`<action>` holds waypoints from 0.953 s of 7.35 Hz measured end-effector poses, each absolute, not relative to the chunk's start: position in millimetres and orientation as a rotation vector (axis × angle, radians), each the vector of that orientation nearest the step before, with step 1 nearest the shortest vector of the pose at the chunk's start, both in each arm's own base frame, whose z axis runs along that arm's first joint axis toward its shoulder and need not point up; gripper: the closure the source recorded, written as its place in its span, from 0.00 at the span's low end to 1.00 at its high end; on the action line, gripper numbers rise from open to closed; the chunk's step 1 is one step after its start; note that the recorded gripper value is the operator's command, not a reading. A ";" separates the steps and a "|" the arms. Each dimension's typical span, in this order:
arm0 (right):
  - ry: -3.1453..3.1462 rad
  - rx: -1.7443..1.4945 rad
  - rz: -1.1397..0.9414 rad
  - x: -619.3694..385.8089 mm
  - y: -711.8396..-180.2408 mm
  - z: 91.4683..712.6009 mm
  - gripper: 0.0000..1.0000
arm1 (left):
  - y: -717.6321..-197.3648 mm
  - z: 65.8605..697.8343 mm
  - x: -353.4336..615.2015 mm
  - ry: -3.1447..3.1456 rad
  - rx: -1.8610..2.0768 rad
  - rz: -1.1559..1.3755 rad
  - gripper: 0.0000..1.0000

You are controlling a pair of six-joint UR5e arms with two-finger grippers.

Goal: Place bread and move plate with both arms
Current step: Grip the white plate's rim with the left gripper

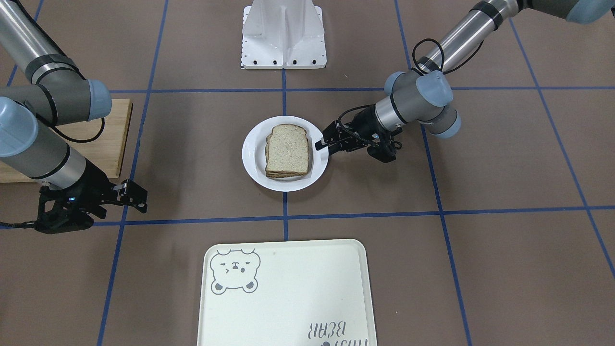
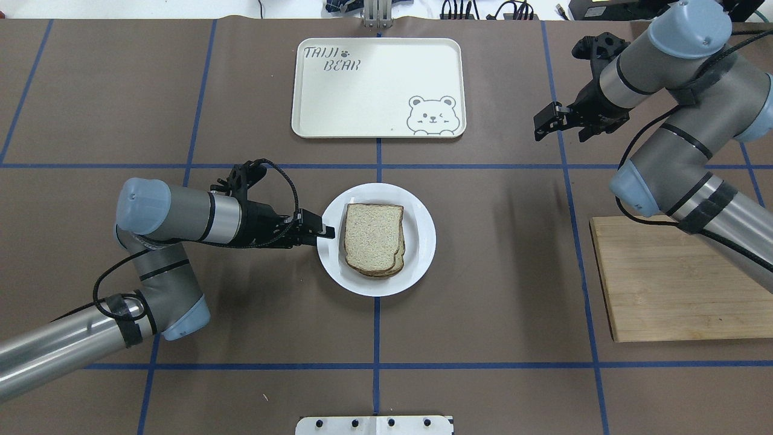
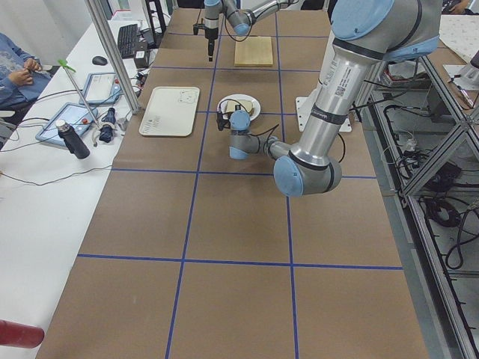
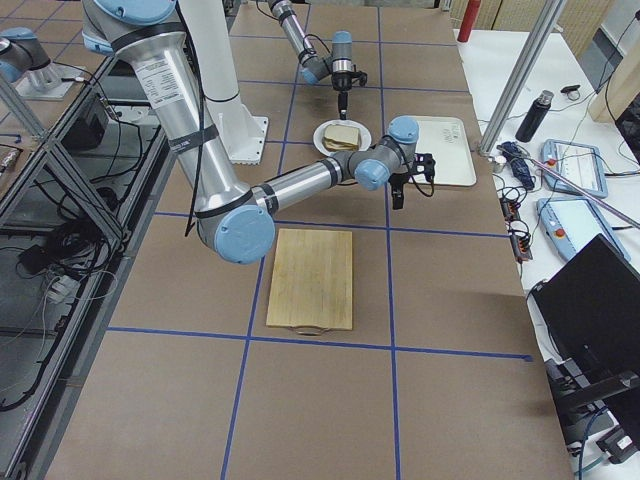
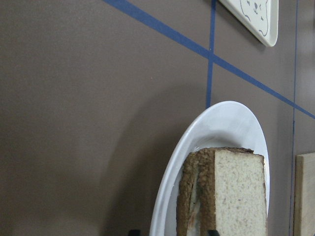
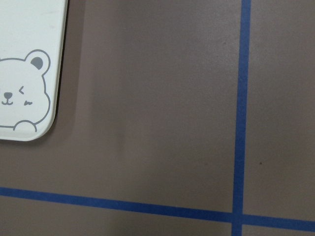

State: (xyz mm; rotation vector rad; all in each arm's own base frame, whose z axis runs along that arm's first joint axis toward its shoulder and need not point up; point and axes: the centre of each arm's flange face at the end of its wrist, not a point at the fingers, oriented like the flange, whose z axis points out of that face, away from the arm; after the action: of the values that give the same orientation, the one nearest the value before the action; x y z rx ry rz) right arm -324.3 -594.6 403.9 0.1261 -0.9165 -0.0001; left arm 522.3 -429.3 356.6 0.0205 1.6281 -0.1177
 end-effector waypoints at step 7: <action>-0.914 0.122 0.001 -325.6 -595.7 409.6 0.00 | -405.8 354.0 544.5 1.635 0.017 -0.115 1.00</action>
State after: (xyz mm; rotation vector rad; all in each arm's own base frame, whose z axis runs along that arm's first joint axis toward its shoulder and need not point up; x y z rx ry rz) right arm -325.6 -595.7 409.6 0.1219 -0.9140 0.0007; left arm 544.5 -405.8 354.0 0.0169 1.6353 -0.1147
